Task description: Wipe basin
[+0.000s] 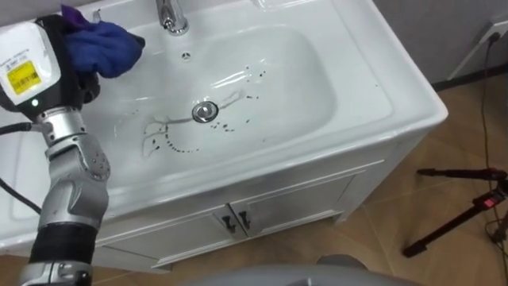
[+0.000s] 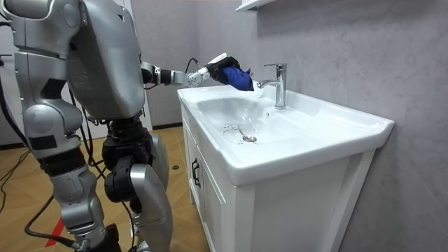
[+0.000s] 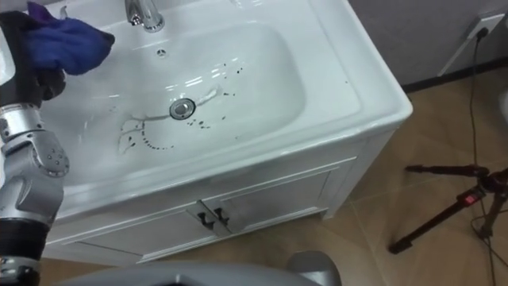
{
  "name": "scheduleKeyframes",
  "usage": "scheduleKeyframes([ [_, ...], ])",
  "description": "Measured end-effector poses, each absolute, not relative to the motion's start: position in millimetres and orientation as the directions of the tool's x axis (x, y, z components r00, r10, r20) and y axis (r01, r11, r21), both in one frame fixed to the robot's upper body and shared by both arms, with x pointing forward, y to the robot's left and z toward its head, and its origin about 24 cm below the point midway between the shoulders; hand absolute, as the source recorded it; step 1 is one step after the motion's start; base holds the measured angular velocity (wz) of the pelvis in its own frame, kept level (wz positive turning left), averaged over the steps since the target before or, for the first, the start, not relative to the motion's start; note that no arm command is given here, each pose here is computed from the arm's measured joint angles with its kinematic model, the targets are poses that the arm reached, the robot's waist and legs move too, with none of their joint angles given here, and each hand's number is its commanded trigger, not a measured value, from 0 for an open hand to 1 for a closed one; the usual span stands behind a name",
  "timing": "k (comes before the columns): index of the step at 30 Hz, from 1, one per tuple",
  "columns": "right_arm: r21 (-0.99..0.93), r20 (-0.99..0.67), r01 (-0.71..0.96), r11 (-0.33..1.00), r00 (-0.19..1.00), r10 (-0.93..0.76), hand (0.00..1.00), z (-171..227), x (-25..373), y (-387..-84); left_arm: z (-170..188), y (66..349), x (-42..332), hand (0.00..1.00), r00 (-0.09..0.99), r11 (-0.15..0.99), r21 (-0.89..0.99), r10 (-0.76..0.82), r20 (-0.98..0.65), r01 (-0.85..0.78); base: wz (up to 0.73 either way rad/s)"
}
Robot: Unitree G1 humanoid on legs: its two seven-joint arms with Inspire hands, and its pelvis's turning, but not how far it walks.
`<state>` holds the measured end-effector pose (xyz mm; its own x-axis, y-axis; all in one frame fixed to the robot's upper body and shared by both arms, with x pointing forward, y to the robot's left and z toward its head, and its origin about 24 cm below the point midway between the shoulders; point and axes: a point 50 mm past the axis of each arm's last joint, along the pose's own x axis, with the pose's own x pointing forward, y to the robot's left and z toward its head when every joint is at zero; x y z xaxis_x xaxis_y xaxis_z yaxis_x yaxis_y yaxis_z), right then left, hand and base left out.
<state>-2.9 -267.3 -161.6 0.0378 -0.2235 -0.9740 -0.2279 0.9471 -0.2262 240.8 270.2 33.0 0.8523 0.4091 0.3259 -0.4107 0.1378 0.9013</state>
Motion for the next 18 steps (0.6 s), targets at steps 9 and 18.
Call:
scheduleKeyframes([
  [9, -0.208, -0.978, -0.226, 0.952, 0.023, -0.209, 0.0, -162, 0, -266, -7, 263, 230, 1.0, 0.928, 0.158, 0.983, 0.372, 0.031, -0.096, -0.07],
  [18, -0.235, -0.972, -0.224, 0.946, 0.043, -0.231, 0.0, -162, 6, -268, -36, 263, 219, 1.0, 0.902, 0.2, 0.968, 0.37, -0.221, 0.155, 0.01],
])
